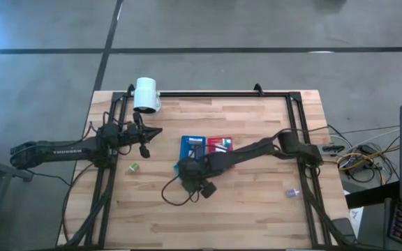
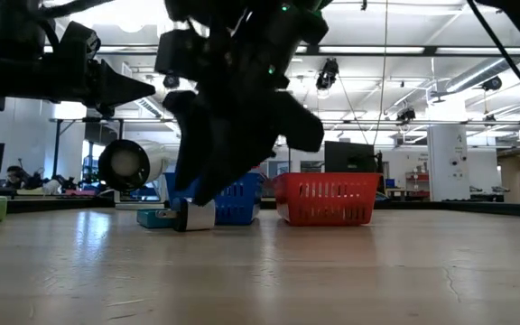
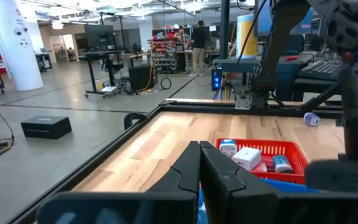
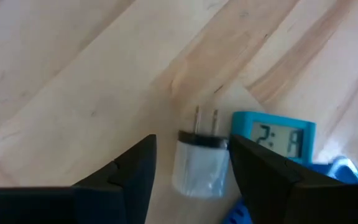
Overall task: Pick & Place Office items
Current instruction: Put the black white adaptor into the red bin
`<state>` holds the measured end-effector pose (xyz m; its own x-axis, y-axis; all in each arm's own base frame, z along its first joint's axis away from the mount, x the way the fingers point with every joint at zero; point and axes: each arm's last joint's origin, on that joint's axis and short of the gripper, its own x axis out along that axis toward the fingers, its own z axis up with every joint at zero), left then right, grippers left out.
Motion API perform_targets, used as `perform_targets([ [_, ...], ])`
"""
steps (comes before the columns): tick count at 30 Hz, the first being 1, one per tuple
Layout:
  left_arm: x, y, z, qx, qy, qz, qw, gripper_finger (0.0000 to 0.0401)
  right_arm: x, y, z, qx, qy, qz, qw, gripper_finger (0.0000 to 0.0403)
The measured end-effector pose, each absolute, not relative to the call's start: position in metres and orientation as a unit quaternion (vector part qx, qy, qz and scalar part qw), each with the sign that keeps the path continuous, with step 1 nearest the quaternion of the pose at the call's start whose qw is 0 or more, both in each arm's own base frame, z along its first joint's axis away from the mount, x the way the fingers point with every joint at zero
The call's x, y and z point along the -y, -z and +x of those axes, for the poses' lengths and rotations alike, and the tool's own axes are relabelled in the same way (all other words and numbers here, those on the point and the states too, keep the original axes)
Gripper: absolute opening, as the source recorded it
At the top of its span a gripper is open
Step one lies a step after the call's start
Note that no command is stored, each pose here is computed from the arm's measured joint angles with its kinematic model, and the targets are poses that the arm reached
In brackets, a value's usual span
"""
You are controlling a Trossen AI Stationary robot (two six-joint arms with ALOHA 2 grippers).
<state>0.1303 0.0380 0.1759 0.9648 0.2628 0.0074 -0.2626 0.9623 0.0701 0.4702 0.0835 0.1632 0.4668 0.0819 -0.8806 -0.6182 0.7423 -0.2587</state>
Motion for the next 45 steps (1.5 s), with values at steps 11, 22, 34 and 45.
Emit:
perform_targets([
  [11, -0.038, -0.176, 0.130, -0.001, -0.131, 0.035, 0.991, 0.0012, -0.070, -0.145, 0.477, -0.526, -0.185, -0.268, 0.785, 0.0193],
  [22, -0.038, -0.176, 0.130, -0.001, -0.131, 0.035, 0.991, 0.0012, -0.071, -0.146, 0.478, -0.514, -0.211, -0.259, 0.790, 0.0158],
  [34, -0.038, -0.176, 0.130, -0.001, -0.131, 0.035, 0.991, 0.0012, -0.061, -0.170, 0.475, -0.497, -0.234, -0.178, 0.816, 0.0117],
  [45, -0.038, -0.175, 0.130, -0.003, -0.130, 0.035, 0.991, 0.0012, -0.048, -0.244, 0.445, -0.375, -0.273, -0.102, 0.880, 0.0117],
])
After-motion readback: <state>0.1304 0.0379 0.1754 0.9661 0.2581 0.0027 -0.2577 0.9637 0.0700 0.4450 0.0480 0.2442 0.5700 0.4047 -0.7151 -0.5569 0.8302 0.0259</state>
